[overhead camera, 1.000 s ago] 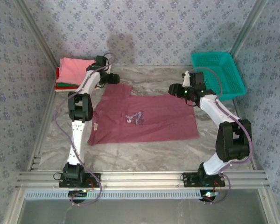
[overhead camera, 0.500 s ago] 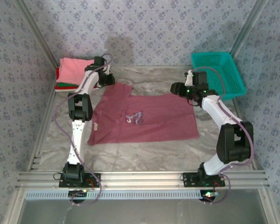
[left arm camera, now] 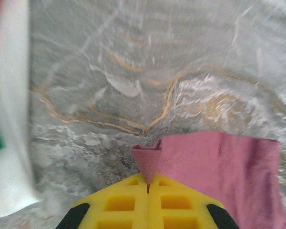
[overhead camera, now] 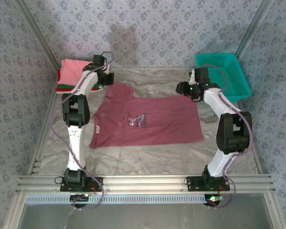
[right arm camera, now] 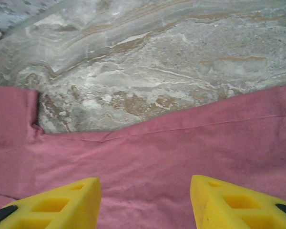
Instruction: Fold and stack the t-shirts
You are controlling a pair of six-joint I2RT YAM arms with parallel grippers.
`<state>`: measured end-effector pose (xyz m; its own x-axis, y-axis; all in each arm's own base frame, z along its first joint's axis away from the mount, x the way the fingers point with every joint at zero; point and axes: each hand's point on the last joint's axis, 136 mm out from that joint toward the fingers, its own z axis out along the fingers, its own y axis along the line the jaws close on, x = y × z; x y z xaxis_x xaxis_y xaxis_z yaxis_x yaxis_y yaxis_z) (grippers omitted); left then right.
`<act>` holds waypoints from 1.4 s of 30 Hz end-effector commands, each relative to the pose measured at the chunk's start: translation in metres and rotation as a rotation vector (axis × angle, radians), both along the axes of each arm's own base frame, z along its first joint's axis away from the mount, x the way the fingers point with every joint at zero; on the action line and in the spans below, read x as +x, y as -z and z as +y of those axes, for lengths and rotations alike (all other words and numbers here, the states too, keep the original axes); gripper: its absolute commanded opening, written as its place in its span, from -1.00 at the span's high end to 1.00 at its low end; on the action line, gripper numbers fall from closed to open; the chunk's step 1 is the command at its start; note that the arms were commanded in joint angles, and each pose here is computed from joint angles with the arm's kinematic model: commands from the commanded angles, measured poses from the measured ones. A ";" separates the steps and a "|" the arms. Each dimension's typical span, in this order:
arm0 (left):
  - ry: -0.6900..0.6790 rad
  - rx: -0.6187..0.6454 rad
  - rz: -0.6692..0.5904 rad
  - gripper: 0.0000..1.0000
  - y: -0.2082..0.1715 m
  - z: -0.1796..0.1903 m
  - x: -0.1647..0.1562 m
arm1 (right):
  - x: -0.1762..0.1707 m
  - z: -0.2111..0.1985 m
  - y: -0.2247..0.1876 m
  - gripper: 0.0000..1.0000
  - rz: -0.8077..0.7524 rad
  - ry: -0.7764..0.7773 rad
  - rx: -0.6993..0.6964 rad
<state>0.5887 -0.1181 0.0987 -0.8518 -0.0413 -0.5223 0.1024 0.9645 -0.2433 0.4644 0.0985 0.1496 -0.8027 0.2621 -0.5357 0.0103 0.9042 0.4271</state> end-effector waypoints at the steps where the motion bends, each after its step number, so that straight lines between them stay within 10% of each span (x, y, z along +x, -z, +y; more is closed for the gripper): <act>1: -0.024 0.037 -0.128 1.00 -0.041 0.013 0.016 | 0.001 -0.002 0.007 -0.10 0.037 -0.005 -0.040; 28: -0.053 0.095 -0.145 1.00 -0.031 0.026 -0.007 | 0.044 -0.084 0.099 -0.15 0.400 0.299 -0.556; 42: -0.079 0.094 -0.161 1.00 -0.033 0.042 -0.004 | 0.062 -0.065 0.128 -0.19 0.415 0.319 -0.249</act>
<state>0.5786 -0.0804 0.1011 -0.7963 -0.0563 -0.6023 0.0445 0.9875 -0.1512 0.5197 0.0205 0.0364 -0.8716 0.3801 -0.3095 0.3972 0.9177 0.0085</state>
